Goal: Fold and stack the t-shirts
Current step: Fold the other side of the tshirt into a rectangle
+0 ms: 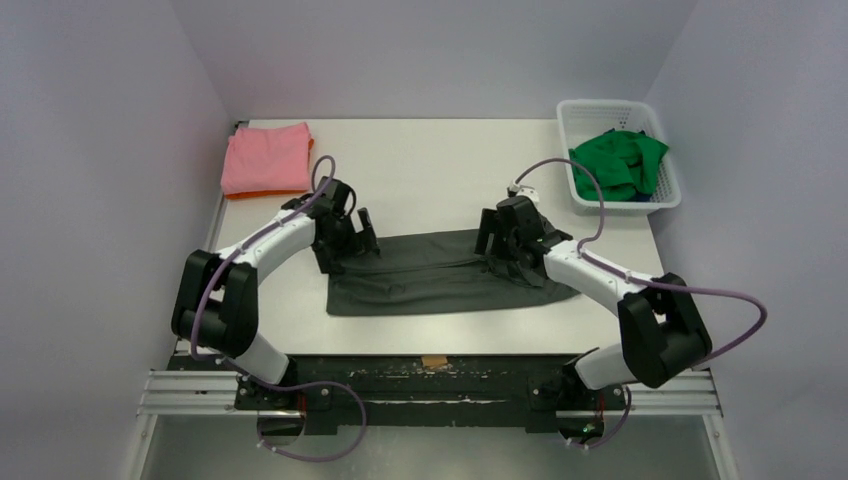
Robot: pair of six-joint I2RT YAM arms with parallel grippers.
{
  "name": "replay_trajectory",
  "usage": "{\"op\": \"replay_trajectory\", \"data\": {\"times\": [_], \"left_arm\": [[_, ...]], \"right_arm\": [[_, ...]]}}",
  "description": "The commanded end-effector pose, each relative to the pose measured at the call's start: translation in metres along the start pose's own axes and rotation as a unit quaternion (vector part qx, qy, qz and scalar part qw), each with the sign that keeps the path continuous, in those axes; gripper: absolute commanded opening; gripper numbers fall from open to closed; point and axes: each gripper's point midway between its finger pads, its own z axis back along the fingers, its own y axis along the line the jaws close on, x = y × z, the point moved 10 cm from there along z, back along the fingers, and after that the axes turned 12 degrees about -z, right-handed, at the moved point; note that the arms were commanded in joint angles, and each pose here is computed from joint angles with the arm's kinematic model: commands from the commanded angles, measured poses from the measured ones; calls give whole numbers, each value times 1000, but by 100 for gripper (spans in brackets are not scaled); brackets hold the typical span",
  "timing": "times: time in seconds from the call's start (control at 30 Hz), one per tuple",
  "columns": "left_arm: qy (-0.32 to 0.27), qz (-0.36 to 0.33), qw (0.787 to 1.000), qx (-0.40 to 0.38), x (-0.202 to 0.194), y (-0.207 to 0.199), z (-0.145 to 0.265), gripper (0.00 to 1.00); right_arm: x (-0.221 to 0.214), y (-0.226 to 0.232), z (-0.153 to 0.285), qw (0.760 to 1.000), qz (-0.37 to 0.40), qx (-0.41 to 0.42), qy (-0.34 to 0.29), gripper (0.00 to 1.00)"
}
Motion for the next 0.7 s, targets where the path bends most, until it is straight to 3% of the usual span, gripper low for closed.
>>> {"op": "replay_trajectory", "data": {"times": [0.0,0.13,0.4,0.5,0.67], "left_arm": [[5,0,1000,24,-2,6,-9,100],[21,10,999,39,-9,14,-18,100],[26,12,998,61,-16,20,-17,100],[31,14,998,61,-22,23,-18,100],[39,15,998,51,-34,26,-17,100]], "right_arm": [[-18,24,11,997,30,72,17,84],[-46,18,10,998,30,54,33,83],[-59,7,-9,998,32,-13,49,84],[-45,9,3,999,28,-38,20,86],[-18,12,46,998,-20,-12,-53,96]]}}
